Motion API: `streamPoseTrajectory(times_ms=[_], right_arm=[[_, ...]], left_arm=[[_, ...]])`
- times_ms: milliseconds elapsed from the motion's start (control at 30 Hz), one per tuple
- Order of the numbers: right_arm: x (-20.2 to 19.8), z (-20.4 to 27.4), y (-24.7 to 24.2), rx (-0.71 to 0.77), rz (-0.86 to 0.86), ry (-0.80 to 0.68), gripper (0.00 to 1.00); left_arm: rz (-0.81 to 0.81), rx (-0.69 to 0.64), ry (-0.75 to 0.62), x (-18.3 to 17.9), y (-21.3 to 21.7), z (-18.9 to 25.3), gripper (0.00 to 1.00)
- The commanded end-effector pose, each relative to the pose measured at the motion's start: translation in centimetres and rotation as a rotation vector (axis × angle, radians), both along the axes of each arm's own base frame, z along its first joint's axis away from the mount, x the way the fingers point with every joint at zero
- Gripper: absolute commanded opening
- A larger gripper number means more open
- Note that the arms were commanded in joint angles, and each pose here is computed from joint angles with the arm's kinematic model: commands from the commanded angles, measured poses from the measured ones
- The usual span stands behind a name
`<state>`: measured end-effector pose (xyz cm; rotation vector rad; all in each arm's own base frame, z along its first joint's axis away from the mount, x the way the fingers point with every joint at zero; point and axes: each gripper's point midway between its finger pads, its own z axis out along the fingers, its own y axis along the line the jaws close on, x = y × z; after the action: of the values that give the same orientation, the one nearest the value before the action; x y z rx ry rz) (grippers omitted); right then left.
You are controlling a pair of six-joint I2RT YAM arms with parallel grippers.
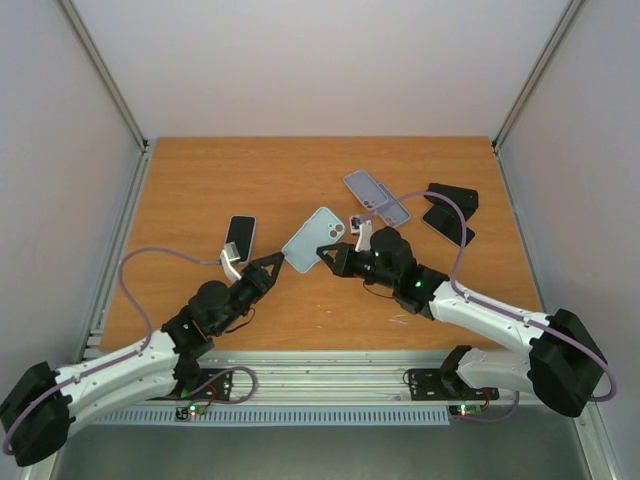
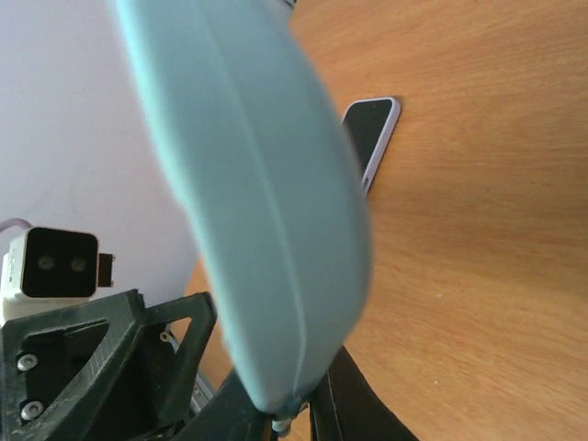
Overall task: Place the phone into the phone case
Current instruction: Pass from the left arm to the right, then place the phone case at the center of the board.
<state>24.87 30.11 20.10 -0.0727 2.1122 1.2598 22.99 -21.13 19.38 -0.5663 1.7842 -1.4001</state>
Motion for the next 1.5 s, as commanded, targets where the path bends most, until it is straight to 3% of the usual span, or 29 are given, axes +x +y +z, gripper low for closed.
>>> streamPoseTrajectory(times_ms=[0,200,433,733,900,1233,1467], right_arm=[[-0.5,1.3,-0.1,-0.091,0.123,-0.037,0.01],[-1.2,0.0,-1.4,-0.255,0.244,0.047,0.01],[-1.9,-1.4,-2.1,-0.398,0.387,0.126,0.01],[-1.4,-5.0,-2.4,-0.473,0.478,0.275,0.01],[-1.0,-8.0,-2.4,-0.515,0.529,0.363,0.01],[0.8,-13.1,-1.5,-0.539,0.604,0.494,0.04],[2.4,-14.9,-1.9,-0.554,0.585,0.531,0.16]], left_arm=[[-0.009,0.146,-0.052,-0.6,0.8,0.1,0.43],[-0.058,0.334,-0.087,-1.8,1.7,-0.2,0.6],[-0.147,0.601,-0.106,-3.0,2.5,-1.2,0.7],[-0.215,0.808,-0.076,-2.6,2.3,-2.1,0.88],[-0.221,0.865,-0.023,-2.0,2.6,-3.5,0.96],[-0.224,0.818,0.112,-1.4,3.7,-6.3,0.97],[-0.226,0.799,0.149,-1.5,4.1,-7.2,0.98]])
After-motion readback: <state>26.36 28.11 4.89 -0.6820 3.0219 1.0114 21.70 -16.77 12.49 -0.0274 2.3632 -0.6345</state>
